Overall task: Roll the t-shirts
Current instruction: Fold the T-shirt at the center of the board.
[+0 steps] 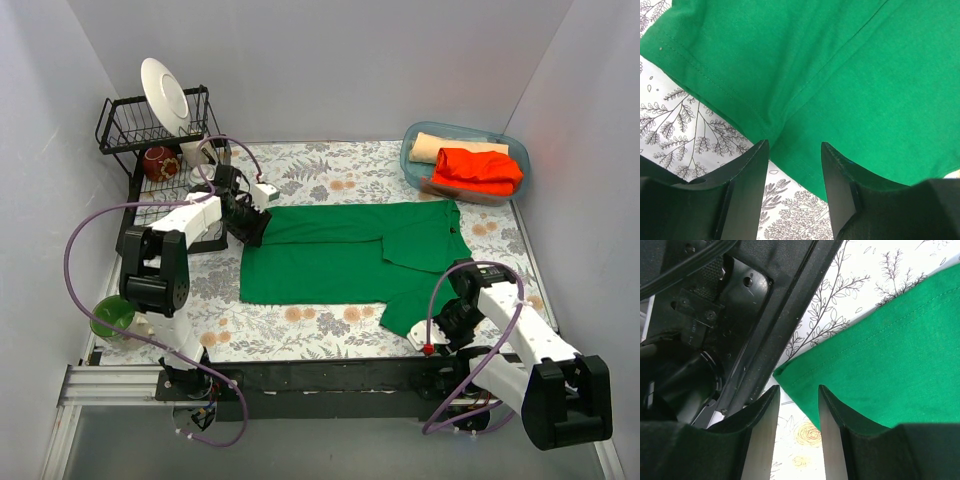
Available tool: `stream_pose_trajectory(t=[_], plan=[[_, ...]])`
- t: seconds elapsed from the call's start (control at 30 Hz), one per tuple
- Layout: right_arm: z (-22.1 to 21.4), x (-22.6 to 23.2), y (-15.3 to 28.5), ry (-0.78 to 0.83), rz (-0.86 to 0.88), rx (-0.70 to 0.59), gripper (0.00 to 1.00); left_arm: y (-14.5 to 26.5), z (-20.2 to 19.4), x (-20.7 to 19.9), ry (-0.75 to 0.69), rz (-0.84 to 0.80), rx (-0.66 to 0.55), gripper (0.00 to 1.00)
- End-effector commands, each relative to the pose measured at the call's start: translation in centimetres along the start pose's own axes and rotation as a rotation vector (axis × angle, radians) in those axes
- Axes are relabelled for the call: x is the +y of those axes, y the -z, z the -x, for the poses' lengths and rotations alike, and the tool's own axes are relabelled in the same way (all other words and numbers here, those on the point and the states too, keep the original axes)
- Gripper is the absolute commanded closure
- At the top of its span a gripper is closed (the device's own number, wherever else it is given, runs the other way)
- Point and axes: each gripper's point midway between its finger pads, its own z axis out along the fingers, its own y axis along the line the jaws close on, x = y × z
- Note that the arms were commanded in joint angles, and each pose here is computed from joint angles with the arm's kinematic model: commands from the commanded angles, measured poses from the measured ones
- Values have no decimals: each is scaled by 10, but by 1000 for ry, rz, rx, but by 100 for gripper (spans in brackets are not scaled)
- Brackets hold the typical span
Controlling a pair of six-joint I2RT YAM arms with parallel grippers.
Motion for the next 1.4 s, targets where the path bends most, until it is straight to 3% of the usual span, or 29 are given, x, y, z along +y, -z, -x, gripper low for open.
stream_pose_trajectory(t=[0.0, 0.27, 0.5, 0.53, 0.63, 0.83, 1.0, 1.17, 1.37], plan=[[9, 5, -7, 434, 94, -50, 53, 6, 12, 13, -21, 29, -26, 55], [0, 14, -13, 522, 175, -30, 54, 1, 18, 22, -16, 33, -36, 54], [-10, 7, -35, 662, 108, 29, 60, -4, 23, 35, 2, 42, -53, 54], [-7, 5, -36, 676, 82, 25, 62, -4, 25, 37, 2, 42, -57, 54], [0, 0, -39, 674, 16, 9, 78, 0, 27, 41, 3, 46, -63, 54], [17, -15, -5, 499, -76, -22, 99, 24, 35, 42, -38, 14, -91, 53], [26, -23, 22, 316, -156, -17, 99, 52, 23, 9, -23, -170, -32, 51], [19, -30, 34, 157, -285, 42, 99, 78, -6, -24, 98, -173, 10, 50], [18, -21, 31, 118, -332, 64, 99, 86, -65, -71, 149, -243, 97, 48]])
